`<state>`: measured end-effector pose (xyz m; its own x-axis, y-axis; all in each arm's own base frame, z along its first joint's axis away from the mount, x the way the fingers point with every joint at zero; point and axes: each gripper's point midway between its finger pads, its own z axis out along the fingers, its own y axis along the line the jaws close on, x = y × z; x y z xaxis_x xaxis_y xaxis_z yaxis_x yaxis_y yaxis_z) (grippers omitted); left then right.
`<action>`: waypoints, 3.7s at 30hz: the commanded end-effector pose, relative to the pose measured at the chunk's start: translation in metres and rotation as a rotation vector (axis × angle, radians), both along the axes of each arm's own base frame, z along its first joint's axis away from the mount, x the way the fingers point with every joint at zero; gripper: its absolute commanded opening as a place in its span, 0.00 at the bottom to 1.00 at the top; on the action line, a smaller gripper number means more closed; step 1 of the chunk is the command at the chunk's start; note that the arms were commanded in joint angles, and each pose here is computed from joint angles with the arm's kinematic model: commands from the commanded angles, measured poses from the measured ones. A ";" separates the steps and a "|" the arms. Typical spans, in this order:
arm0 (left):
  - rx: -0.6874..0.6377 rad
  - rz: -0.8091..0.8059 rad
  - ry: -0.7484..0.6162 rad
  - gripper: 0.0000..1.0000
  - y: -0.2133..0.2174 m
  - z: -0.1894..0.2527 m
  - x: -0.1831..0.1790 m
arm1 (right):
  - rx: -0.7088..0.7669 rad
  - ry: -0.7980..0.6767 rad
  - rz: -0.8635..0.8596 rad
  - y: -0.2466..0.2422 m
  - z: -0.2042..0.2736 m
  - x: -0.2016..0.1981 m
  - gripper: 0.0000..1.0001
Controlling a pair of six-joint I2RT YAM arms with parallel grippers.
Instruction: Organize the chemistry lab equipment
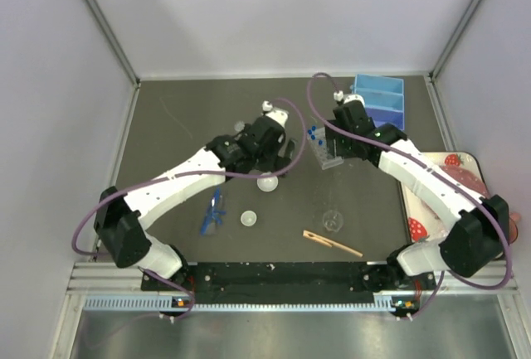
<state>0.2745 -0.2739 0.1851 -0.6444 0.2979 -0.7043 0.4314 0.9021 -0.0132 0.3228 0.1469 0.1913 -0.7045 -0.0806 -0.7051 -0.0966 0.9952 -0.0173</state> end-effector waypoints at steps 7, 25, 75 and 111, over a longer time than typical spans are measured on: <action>-0.210 0.307 0.063 0.99 0.035 0.011 0.048 | 0.143 0.110 -0.112 -0.011 -0.055 -0.016 0.70; -0.257 0.378 0.047 0.99 0.067 0.004 0.039 | 0.319 0.094 0.239 0.168 -0.012 0.029 0.71; -0.270 0.317 0.118 0.99 0.062 -0.021 0.024 | -0.156 0.246 0.145 0.041 -0.144 0.150 0.86; -0.262 0.298 0.121 0.99 0.065 -0.022 0.018 | -0.147 0.285 -0.327 -0.088 -0.127 0.044 0.85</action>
<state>0.2887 -0.2071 0.1513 -0.7850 -0.0802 -0.6142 0.1139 0.9560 -0.2704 0.3659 0.0719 0.0454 -0.9109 0.0191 -0.4122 0.1077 0.9753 -0.1930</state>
